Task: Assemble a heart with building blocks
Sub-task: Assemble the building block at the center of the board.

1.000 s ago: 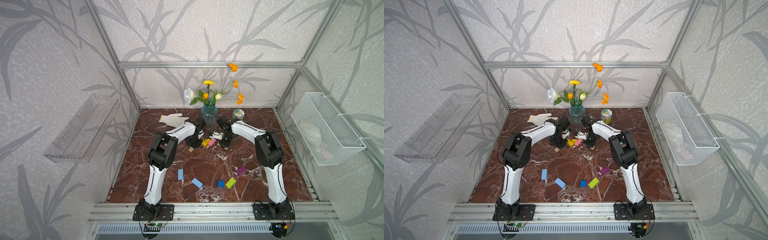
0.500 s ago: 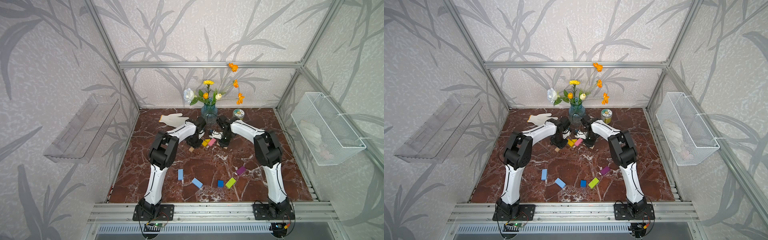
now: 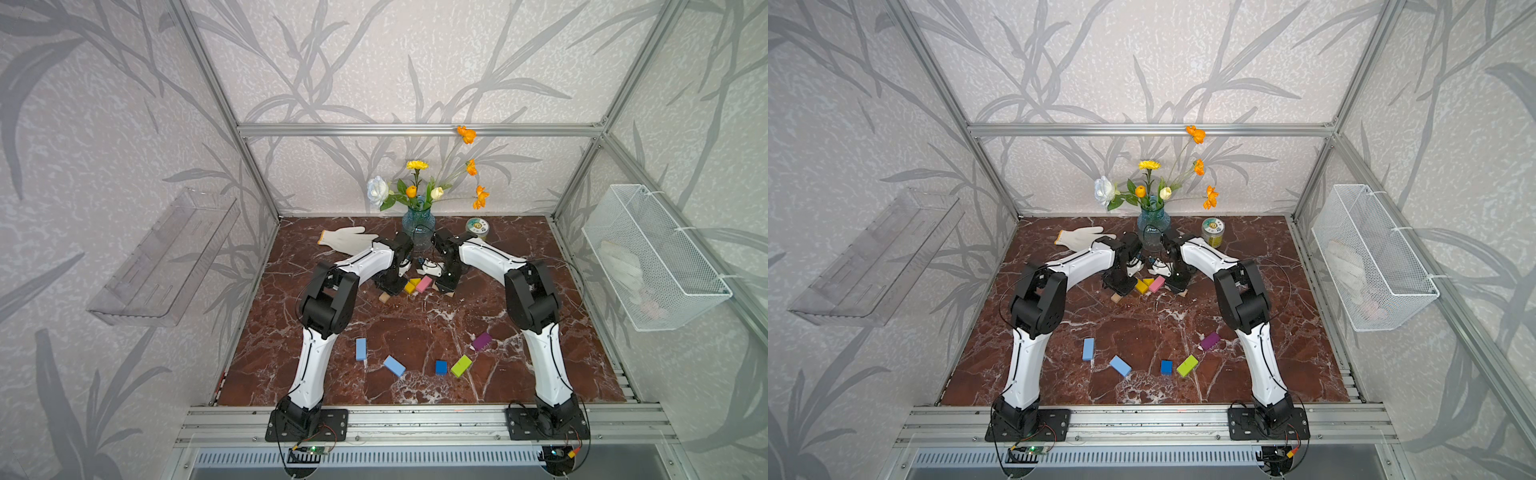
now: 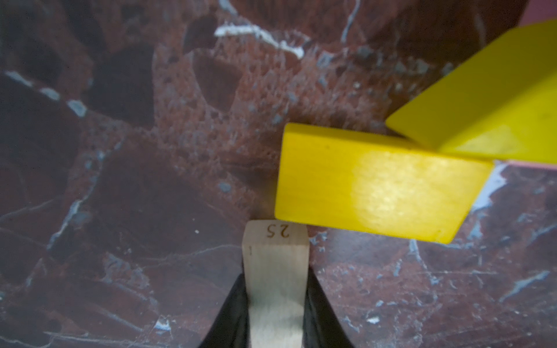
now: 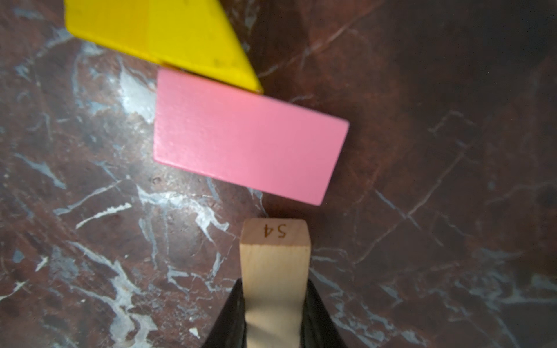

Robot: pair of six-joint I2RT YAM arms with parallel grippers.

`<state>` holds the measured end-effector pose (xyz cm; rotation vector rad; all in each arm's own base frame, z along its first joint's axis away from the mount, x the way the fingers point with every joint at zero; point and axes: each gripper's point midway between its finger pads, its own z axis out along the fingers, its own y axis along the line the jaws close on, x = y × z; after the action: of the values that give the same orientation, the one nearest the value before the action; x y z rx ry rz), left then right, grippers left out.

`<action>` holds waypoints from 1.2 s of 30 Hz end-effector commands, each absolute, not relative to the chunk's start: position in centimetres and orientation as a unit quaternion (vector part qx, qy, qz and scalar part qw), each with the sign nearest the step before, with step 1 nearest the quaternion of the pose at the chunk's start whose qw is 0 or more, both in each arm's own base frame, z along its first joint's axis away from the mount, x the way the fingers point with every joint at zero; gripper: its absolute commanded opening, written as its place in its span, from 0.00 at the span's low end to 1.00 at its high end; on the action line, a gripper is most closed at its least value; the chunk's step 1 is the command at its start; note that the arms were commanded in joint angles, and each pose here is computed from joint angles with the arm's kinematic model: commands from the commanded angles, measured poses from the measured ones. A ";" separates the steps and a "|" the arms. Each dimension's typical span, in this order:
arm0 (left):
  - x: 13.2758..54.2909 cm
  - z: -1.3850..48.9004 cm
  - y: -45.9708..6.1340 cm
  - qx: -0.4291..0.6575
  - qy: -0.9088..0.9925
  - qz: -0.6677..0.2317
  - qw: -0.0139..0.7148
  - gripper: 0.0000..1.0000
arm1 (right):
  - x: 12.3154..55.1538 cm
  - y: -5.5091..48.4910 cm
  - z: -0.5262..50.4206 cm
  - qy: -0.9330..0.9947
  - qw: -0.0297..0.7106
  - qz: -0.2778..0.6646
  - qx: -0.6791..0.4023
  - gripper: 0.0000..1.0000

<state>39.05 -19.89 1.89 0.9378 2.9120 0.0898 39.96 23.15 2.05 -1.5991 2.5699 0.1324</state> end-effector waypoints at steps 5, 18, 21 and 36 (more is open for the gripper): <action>38.5 1.3 -20.1 0.323 0.946 0.030 0.024 0.28 | 39.3 23.2 1.0 0.850 0.031 0.059 -0.522 0.00; 38.7 1.4 -20.1 0.323 0.945 0.033 0.025 0.28 | 39.3 23.2 0.5 0.854 0.017 0.064 -0.517 0.05; 38.7 1.4 -20.1 0.323 0.945 0.033 0.026 0.28 | 39.4 23.2 0.4 0.856 0.012 0.064 -0.512 0.08; 38.7 1.6 -20.0 0.323 0.945 0.032 0.029 0.34 | 39.7 23.6 0.2 0.863 0.006 0.067 -0.501 0.22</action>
<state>39.05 -19.94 1.89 0.9594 2.9049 0.0904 40.30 23.70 1.74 -1.5684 2.6404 0.1713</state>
